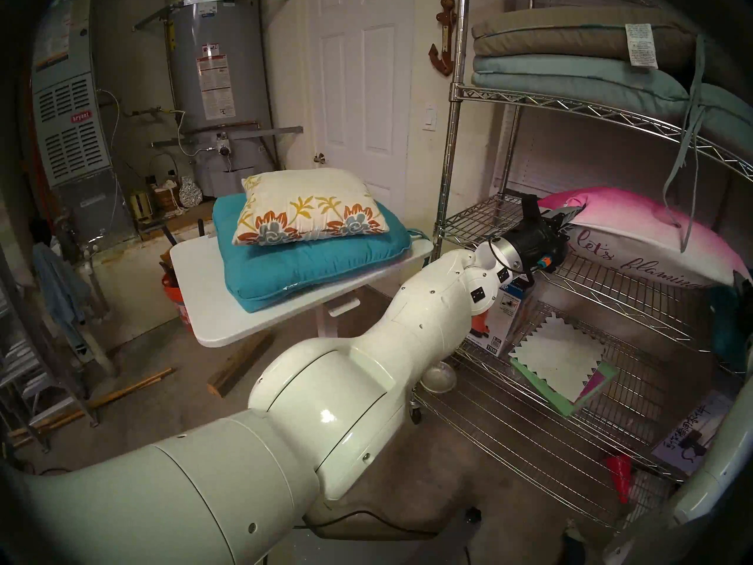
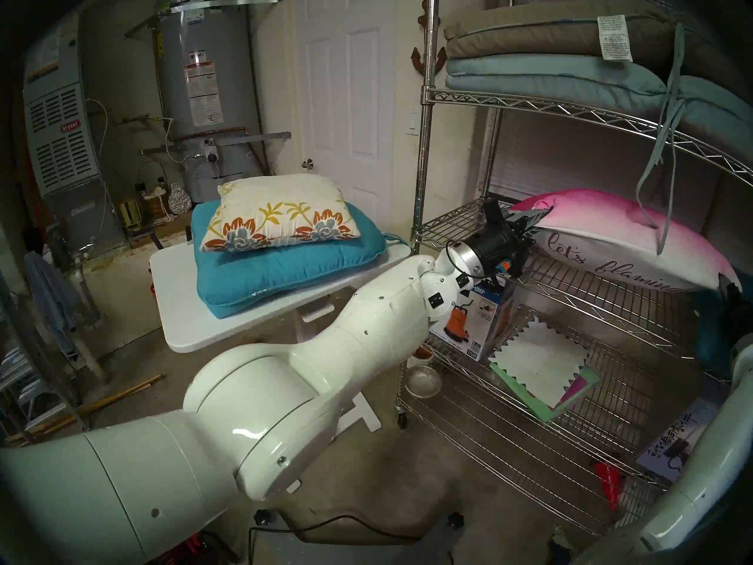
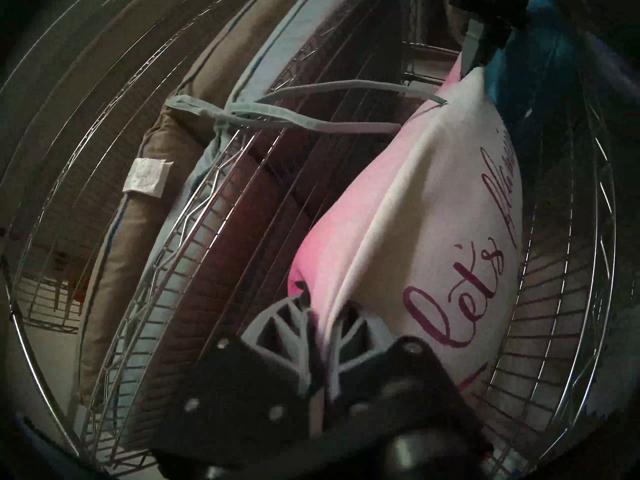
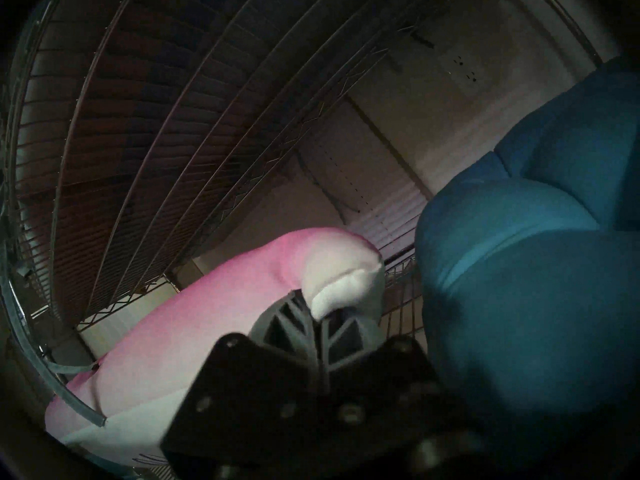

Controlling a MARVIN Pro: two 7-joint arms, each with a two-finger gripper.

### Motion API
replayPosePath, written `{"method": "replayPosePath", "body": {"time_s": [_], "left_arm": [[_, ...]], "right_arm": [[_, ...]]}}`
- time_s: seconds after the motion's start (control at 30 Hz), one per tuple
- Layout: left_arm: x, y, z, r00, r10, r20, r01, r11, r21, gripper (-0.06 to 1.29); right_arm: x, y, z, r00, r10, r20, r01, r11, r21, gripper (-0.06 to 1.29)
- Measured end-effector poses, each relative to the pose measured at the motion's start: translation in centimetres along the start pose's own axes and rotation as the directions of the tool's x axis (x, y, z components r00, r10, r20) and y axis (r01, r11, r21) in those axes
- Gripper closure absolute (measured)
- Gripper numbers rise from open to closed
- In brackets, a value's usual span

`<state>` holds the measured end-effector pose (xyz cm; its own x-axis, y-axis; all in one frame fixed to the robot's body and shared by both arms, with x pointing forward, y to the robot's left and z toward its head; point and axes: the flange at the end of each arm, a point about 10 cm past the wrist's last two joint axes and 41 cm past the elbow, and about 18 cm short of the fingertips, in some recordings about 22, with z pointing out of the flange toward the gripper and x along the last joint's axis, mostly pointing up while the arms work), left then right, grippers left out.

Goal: Put cushion on the shelf

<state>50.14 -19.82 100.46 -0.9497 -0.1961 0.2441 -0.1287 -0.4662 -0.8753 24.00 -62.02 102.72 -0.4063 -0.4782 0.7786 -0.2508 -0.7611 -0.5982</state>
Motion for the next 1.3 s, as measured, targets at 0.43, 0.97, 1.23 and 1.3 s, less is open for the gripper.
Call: {"method": "replayPosePath", "body": {"time_s": [0.43,0.97,1.23,1.3], "left_arm": [[1.9,-0.6,2.1,0.993,0.100,-0.066,-0.105,0.992,-0.076,1.18],[4.7,-0.6,4.2,0.968,0.194,-0.159,-0.216,0.966,-0.139,1.18],[5.7,-0.5,4.8,0.956,0.224,-0.189,-0.255,0.954,-0.157,1.18],[5.9,-0.5,4.9,0.954,0.229,-0.195,-0.261,0.952,-0.161,1.18]], "right_arm": [[2.4,1.6,1.7,1.000,-0.006,-0.012,0.006,0.999,-0.031,1.25],[4.7,4.1,2.5,1.000,0.003,-0.023,-0.005,0.997,-0.082,1.25],[5.8,5.0,2.9,1.000,0.009,-0.028,-0.012,0.996,-0.092,1.25],[6.1,5.1,2.9,1.000,0.010,-0.030,-0.012,0.996,-0.093,1.25]]}}
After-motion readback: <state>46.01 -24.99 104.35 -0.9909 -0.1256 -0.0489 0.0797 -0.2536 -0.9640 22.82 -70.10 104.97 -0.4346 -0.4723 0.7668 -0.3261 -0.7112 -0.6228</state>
